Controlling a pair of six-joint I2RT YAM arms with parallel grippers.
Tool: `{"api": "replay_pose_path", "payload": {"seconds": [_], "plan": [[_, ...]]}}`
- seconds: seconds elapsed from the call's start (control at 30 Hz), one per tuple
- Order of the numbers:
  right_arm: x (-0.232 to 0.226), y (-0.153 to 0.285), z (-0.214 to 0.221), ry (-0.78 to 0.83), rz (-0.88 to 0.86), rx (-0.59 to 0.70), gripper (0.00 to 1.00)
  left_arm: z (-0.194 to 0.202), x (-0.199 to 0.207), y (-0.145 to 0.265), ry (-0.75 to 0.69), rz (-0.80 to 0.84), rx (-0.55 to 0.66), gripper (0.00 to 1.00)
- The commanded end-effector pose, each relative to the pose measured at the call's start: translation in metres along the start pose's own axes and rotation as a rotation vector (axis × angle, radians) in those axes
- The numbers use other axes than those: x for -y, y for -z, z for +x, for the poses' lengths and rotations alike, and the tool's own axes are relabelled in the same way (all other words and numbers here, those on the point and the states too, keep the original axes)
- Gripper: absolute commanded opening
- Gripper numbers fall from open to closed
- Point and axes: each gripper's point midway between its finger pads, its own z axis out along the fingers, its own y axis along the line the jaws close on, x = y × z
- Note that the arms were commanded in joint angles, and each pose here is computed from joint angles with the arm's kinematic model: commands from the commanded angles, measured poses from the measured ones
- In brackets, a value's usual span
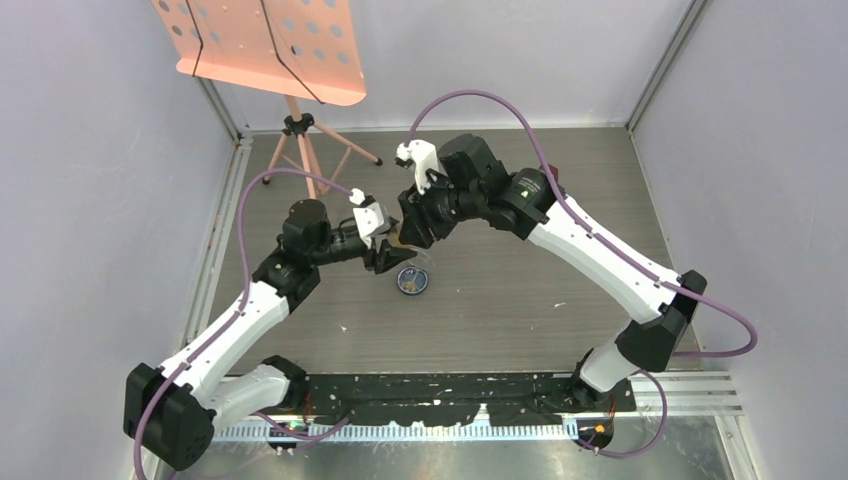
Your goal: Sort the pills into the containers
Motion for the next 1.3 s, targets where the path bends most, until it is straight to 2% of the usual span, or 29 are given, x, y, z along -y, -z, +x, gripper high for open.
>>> {"api": "replay_pose_path", "payload": {"seconds": [0.0, 0.07, 0.1, 0.13, 0.17, 0.23, 0.27, 0.37, 0.53, 0.7, 0.77, 0.9, 1.1, 1.27], "plan": [[0.008, -0.026, 0.016, -0.369, 0.176, -0.047, 0.20, -0.043, -0.030, 0.001, -0.128, -0.133, 0.126, 0.00], [0.012, -0.030, 0.017, -0.443, 0.211, -0.043, 0.25, -0.041, -0.030, 0.002, -0.136, -0.133, 0.121, 0.00], [0.012, -0.030, 0.015, -0.465, 0.215, -0.036, 0.47, -0.038, -0.029, 0.002, -0.136, -0.131, 0.115, 0.00], [0.009, -0.031, 0.008, -0.483, 0.198, -0.011, 0.59, -0.037, -0.027, 0.003, -0.138, -0.128, 0.116, 0.00], [0.007, -0.028, 0.002, -0.481, 0.182, 0.014, 0.76, -0.035, -0.024, 0.004, -0.136, -0.117, 0.114, 0.00], [0.002, -0.021, -0.016, -0.464, 0.140, 0.079, 0.91, -0.033, -0.016, 0.005, -0.126, -0.089, 0.120, 0.00], [0.002, -0.018, -0.025, -0.447, 0.121, 0.111, 0.95, -0.031, -0.013, 0.005, -0.115, -0.072, 0.116, 0.00], [0.010, -0.003, -0.038, -0.417, 0.096, 0.160, 0.98, -0.026, -0.006, 0.005, -0.097, -0.038, 0.107, 0.00], [0.012, 0.022, -0.039, -0.227, 0.039, 0.177, 0.98, -0.021, -0.001, 0.005, -0.084, -0.004, 0.094, 0.00], [-0.022, 0.042, -0.034, 0.050, -0.168, 0.198, 0.93, -0.018, 0.008, 0.006, -0.087, 0.063, 0.071, 0.00], [-0.039, 0.047, -0.031, 0.126, -0.266, 0.213, 0.89, -0.017, 0.015, 0.007, -0.102, 0.095, 0.068, 0.00], [-0.053, 0.053, -0.026, 0.197, -0.352, 0.215, 0.88, -0.018, 0.023, 0.010, -0.100, 0.141, 0.052, 0.00], [-0.049, 0.049, -0.007, 0.349, -0.341, 0.168, 0.82, -0.021, 0.032, 0.012, -0.085, 0.190, 0.047, 0.00], [-0.028, 0.043, -0.011, 0.434, -0.231, 0.167, 0.74, -0.022, 0.040, 0.014, -0.066, 0.235, 0.045, 0.00]]}}
